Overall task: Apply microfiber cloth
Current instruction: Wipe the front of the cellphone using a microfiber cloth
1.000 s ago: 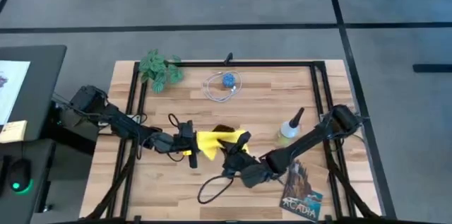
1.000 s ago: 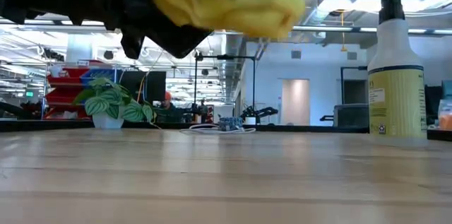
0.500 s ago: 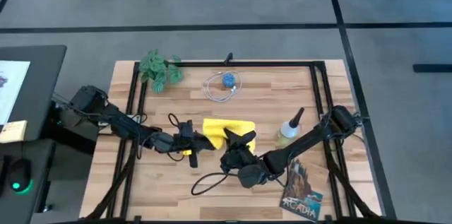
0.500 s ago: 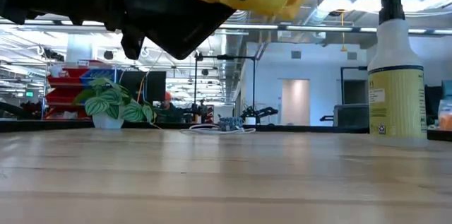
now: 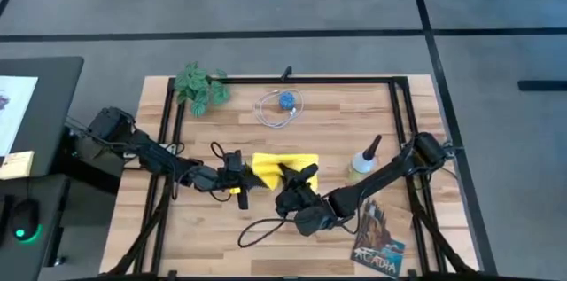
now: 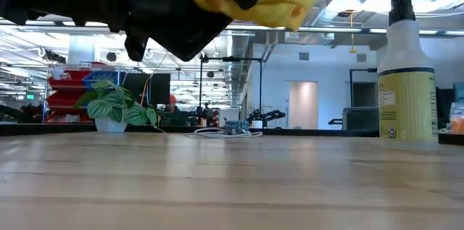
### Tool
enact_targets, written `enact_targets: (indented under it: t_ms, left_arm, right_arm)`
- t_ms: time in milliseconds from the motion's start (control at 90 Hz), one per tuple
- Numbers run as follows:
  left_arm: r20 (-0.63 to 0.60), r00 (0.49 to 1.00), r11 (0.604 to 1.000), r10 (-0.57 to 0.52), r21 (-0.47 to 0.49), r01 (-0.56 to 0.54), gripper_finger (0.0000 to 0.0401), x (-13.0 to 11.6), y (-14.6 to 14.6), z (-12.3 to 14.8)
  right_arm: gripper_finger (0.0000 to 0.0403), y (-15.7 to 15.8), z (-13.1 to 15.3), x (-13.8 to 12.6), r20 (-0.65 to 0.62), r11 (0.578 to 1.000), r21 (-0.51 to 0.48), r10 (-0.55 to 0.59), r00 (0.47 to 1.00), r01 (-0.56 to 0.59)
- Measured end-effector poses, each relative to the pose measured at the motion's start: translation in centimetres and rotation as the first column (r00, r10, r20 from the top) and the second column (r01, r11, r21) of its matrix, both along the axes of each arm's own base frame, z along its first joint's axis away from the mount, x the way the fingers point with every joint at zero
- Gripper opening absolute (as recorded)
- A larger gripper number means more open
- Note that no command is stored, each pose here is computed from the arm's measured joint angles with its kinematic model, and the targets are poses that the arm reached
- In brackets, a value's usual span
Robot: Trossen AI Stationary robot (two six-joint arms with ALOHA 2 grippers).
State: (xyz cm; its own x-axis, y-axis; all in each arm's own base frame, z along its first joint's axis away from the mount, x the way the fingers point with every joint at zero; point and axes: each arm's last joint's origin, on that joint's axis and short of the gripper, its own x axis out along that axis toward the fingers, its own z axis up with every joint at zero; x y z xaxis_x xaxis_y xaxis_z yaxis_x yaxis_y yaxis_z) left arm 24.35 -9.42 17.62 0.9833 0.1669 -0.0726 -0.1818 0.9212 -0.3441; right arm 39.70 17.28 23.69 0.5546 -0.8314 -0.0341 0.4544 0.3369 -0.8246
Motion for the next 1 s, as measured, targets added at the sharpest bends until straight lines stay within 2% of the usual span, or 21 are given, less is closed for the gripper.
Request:
enact_targets:
  t_ms: [122,200,322,422,567,744,889,1000]
  left_arm:
    - [-0.002,1.000,1.000,-0.008,0.001,0.008,0.0011,0.0,0.0,0.0]
    - [-0.001,1.000,1.000,-0.014,0.007,0.014,0.0011,0.0,0.0,0.0]
    - [0.046,0.999,1.000,-0.023,0.014,0.022,0.0011,0.0,-0.1,0.5]
    - [0.070,0.997,0.999,-0.024,0.028,0.022,0.0011,0.0,-0.1,0.8]
    - [0.071,0.997,1.000,-0.005,0.022,0.003,0.0011,0.0,0.0,0.8]
    - [0.050,0.999,1.000,-0.019,0.019,0.019,0.0011,0.0,-0.1,0.6]
    - [0.042,0.998,0.999,-0.035,0.022,0.034,0.0011,0.0,-0.2,0.5]
    - [0.039,0.999,0.999,-0.032,0.027,0.031,0.0011,0.0,-0.1,0.5]
  right_arm:
    - [0.0000,0.1,0.3,-0.1,0.030,1.000,0.017,0.000,1.000,-0.001]
    - [0.0000,0.7,0.1,-0.3,0.046,0.997,0.047,0.050,0.998,-0.053]
    - [0.0000,1.3,-1.1,-0.7,0.069,0.965,0.176,0.185,0.980,-0.195]
    - [0.0000,1.2,-2.2,-1.1,0.055,0.952,0.237,0.186,0.981,-0.194]
    - [0.0000,1.0,-2.1,-2.0,0.054,0.984,0.156,0.075,0.996,-0.082]
    - [0.0000,0.3,0.8,-2.9,0.060,0.998,0.062,-0.005,0.998,0.001]
    - [0.0000,-0.1,2.7,-3.5,0.118,0.994,0.108,0.001,0.993,-0.014]
    - [0.0000,0.2,2.2,-3.2,0.125,0.978,0.182,0.074,0.989,-0.097]
